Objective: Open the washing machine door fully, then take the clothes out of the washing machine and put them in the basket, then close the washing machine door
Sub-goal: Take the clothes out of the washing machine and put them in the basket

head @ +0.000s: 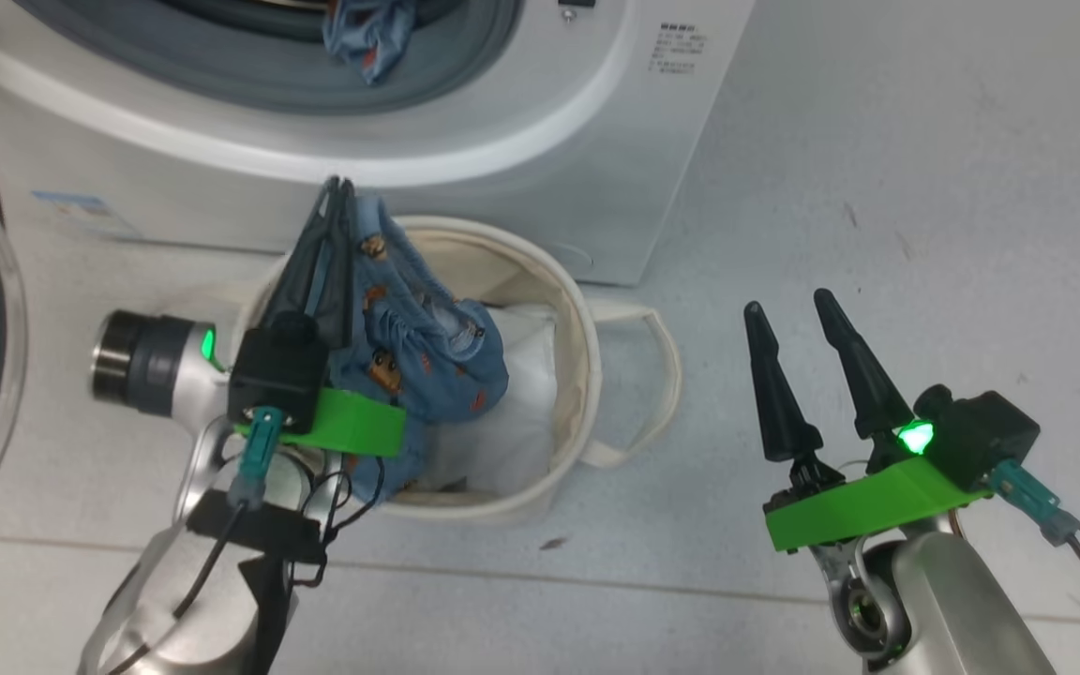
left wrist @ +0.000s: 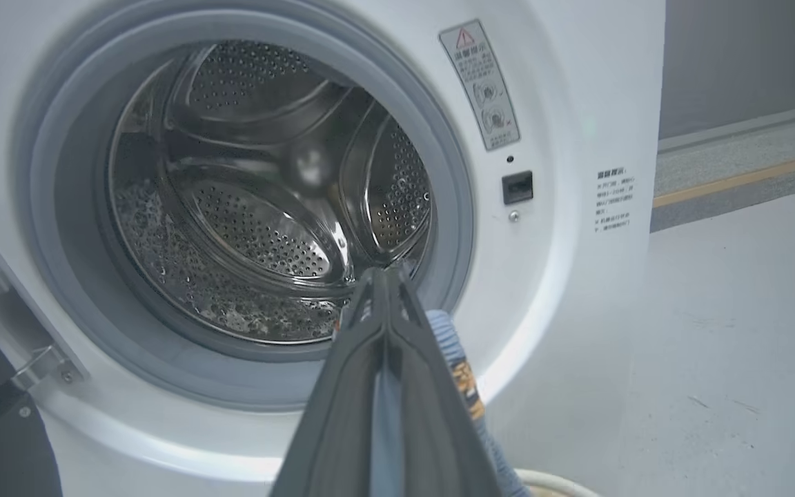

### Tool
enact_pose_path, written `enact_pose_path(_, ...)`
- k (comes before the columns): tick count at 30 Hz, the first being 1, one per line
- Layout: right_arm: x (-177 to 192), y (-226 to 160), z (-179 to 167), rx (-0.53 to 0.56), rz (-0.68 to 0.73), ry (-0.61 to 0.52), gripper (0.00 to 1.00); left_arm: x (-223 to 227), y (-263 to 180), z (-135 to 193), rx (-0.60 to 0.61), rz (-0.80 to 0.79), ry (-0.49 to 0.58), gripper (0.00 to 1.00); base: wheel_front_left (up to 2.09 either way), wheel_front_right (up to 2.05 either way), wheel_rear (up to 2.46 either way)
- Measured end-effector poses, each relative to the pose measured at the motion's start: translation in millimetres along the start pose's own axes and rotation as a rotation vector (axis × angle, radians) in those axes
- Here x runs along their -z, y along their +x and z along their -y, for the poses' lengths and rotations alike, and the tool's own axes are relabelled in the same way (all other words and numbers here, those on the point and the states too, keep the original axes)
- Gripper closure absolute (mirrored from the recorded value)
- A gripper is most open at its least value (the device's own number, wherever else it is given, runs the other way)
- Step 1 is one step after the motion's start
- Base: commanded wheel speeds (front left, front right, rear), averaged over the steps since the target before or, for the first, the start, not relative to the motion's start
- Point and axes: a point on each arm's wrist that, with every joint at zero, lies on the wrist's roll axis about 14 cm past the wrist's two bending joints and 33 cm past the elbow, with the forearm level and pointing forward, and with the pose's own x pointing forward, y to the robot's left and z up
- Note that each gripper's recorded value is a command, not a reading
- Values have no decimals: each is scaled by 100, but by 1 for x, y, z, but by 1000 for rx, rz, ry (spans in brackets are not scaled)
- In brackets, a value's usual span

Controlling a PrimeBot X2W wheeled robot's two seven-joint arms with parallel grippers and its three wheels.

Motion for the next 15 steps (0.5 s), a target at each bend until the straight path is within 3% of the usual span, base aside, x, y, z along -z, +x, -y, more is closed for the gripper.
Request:
enact_pose_path(11,21,19,16,16,-32,-3,0,130,-16,29,53,-370,-53,100,0,0,0)
enact_pose_path(15,28,22,21,26,-44,-4,0,154,-13,36,70,-429,-60,100,0,0,0)
